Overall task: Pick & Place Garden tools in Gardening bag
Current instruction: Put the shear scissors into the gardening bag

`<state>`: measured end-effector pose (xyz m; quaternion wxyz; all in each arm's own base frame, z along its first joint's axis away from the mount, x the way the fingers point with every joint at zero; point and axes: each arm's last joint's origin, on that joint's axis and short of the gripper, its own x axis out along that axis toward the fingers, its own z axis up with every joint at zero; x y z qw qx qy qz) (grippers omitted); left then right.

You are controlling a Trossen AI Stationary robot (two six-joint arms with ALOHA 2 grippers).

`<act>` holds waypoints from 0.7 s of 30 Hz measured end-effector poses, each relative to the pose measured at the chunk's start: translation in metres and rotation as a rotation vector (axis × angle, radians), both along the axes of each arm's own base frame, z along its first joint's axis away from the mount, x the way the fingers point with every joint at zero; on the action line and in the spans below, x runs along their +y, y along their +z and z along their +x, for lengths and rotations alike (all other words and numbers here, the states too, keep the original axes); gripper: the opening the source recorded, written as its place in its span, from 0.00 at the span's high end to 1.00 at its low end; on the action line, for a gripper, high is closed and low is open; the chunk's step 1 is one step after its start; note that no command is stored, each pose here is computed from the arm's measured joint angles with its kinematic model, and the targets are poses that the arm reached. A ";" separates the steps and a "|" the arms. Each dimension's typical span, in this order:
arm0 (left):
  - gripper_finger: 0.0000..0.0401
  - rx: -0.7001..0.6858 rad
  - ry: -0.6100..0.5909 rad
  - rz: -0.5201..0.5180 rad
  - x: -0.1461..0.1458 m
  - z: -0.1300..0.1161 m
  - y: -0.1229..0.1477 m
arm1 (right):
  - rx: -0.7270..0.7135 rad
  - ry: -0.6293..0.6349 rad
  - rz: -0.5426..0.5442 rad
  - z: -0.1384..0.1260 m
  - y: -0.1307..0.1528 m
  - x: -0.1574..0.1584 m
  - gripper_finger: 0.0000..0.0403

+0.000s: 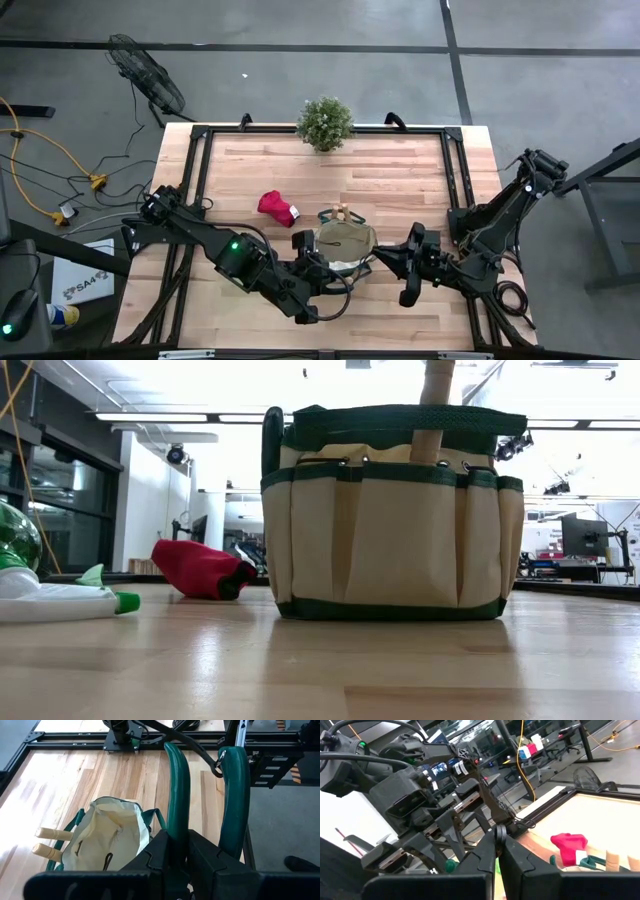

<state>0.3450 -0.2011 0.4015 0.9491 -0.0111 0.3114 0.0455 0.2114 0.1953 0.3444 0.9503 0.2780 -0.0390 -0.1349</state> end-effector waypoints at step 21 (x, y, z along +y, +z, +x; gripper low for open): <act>0.89 -0.006 0.014 0.010 0.001 0.000 0.000 | -0.032 0.304 -0.039 0.021 0.002 -0.008 0.99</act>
